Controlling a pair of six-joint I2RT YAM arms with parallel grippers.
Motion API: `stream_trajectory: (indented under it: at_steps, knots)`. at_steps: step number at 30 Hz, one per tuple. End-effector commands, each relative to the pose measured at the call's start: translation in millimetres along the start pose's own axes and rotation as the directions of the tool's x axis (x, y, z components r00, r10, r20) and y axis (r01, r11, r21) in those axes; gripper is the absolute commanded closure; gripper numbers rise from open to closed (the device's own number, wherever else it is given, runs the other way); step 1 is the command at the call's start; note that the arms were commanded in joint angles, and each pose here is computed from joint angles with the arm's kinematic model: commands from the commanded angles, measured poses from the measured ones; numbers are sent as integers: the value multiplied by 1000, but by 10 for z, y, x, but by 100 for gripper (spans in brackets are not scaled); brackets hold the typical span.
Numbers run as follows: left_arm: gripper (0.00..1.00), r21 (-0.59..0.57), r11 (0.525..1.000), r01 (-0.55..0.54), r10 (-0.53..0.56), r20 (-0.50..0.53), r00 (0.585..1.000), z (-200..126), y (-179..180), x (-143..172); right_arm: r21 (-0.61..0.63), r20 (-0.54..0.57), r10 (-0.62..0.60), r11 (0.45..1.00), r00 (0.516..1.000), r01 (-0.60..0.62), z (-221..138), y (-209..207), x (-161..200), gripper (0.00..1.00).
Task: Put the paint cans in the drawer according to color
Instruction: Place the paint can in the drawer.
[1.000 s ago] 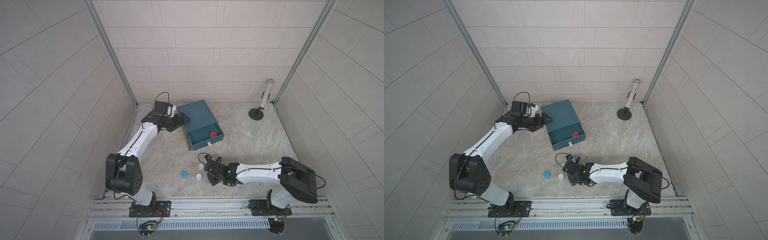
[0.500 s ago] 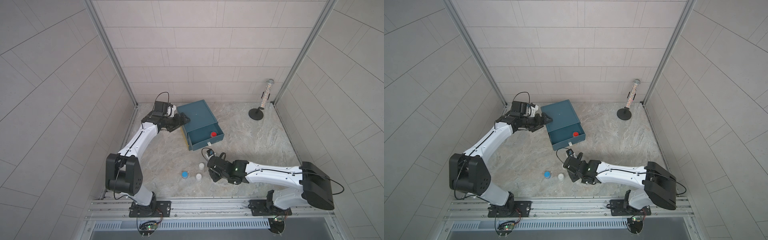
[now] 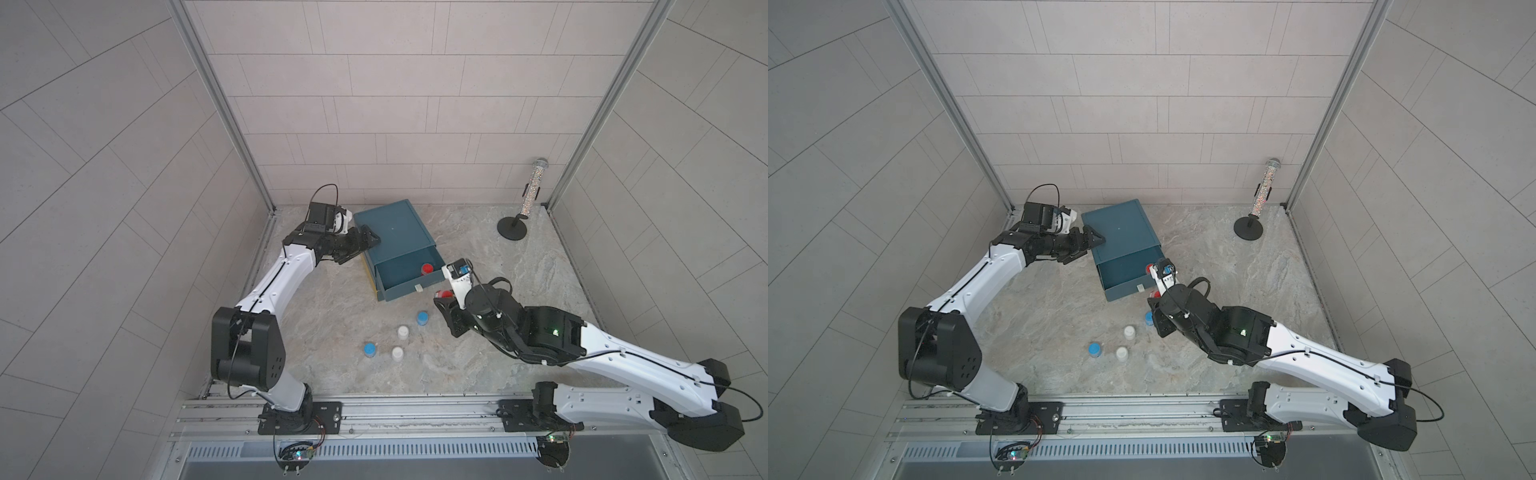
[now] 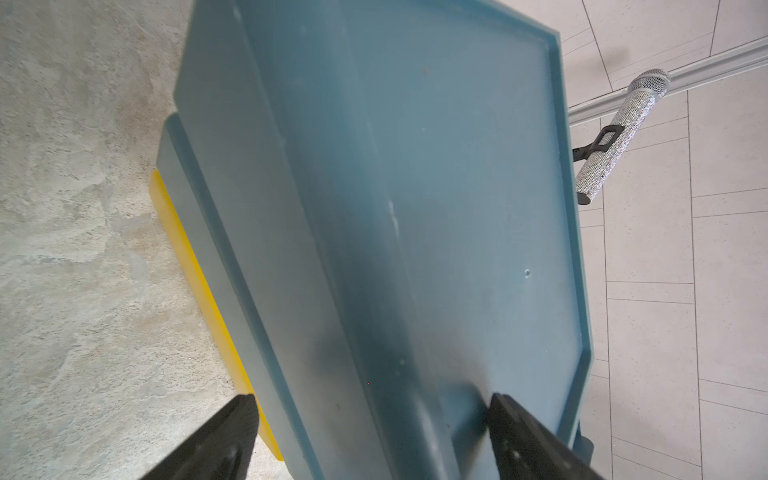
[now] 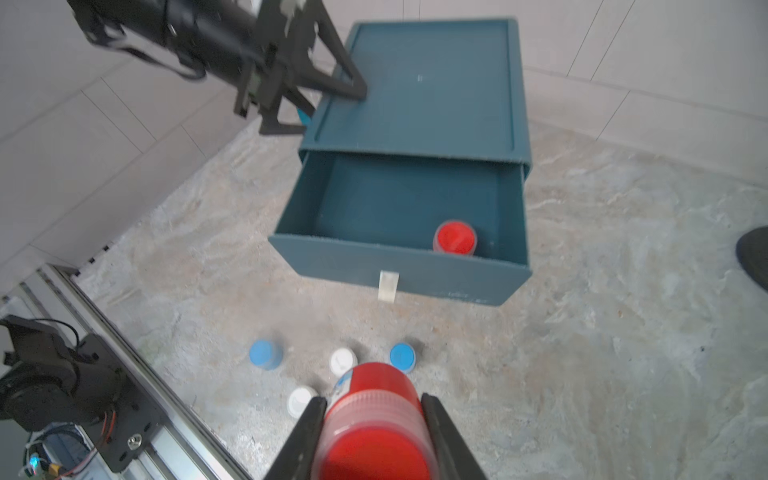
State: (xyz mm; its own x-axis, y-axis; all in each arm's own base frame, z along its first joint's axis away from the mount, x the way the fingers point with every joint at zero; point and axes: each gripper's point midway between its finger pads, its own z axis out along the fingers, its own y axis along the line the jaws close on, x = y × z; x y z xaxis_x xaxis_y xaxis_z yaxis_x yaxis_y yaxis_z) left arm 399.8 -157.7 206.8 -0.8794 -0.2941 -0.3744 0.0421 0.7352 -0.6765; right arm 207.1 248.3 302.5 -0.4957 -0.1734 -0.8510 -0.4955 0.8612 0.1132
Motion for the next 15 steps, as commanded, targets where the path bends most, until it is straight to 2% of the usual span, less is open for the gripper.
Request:
stream_trajectory:
  at_steps: [1,6,15]
  knots:
    - [7,-72,997,30,-34,-54,998,79,192,135,80,-3,-69,994,998,69,-28,-159,-238,80]
    - [7,-69,997,30,-34,-55,998,83,182,134,28,-65,8,1000,998,-6,250,-204,-507,79]
    - [7,-71,997,36,-40,-57,998,90,195,136,-22,-154,-11,1000,988,8,834,25,-638,80]
